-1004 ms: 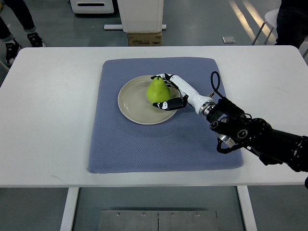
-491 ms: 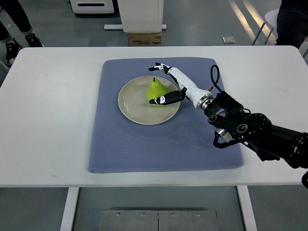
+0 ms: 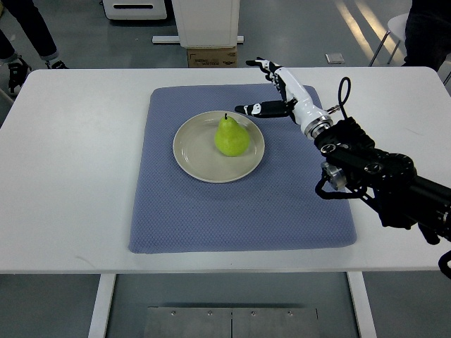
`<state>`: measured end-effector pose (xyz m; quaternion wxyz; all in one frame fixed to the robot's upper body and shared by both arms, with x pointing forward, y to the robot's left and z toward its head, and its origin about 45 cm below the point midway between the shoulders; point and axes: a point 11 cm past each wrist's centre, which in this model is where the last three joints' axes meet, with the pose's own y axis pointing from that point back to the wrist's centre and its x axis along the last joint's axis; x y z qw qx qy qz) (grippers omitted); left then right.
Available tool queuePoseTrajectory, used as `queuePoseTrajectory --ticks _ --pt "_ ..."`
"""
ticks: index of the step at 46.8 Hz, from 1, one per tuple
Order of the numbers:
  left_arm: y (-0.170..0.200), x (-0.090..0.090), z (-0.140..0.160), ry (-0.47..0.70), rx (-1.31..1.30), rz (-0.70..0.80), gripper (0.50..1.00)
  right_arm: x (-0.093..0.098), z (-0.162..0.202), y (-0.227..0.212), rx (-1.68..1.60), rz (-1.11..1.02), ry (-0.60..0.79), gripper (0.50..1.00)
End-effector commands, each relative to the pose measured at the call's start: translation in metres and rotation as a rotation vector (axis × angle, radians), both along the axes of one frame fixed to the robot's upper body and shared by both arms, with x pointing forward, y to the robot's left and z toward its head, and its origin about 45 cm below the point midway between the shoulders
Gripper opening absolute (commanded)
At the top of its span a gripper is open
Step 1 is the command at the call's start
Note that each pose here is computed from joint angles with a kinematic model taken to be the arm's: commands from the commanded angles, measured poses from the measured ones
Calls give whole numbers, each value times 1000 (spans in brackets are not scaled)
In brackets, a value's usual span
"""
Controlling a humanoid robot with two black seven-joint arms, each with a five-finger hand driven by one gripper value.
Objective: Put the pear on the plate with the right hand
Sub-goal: 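Open the right hand and withdraw it away from the pear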
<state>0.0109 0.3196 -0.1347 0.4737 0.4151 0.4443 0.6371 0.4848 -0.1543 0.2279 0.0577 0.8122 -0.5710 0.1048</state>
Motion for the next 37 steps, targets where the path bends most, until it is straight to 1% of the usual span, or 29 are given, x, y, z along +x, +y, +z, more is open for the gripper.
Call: queuePoseTrajectory --ticks 1,8,15,20,27,37 --pt "0 0 0 0 0 1 1000 2 -8 -29 63 -92 62 1000" --pt "0 0 0 0 0 0 1000 8 -8 -60 193 -208 120 1000" --pt "0 0 0 0 0 1 1000 9 -13 -79 366 -240 218 1000" --pt "0 1 0 -1 0 1 1000 5 -25 -94 500 -273 277 1000" --pt "0 1 0 -1 0 -1 1000 1 -40 -125 616 -379 309 1000" --pt "0 0 0 0 0 0 1000 -5 -51 -129 640 -383 332 1000"
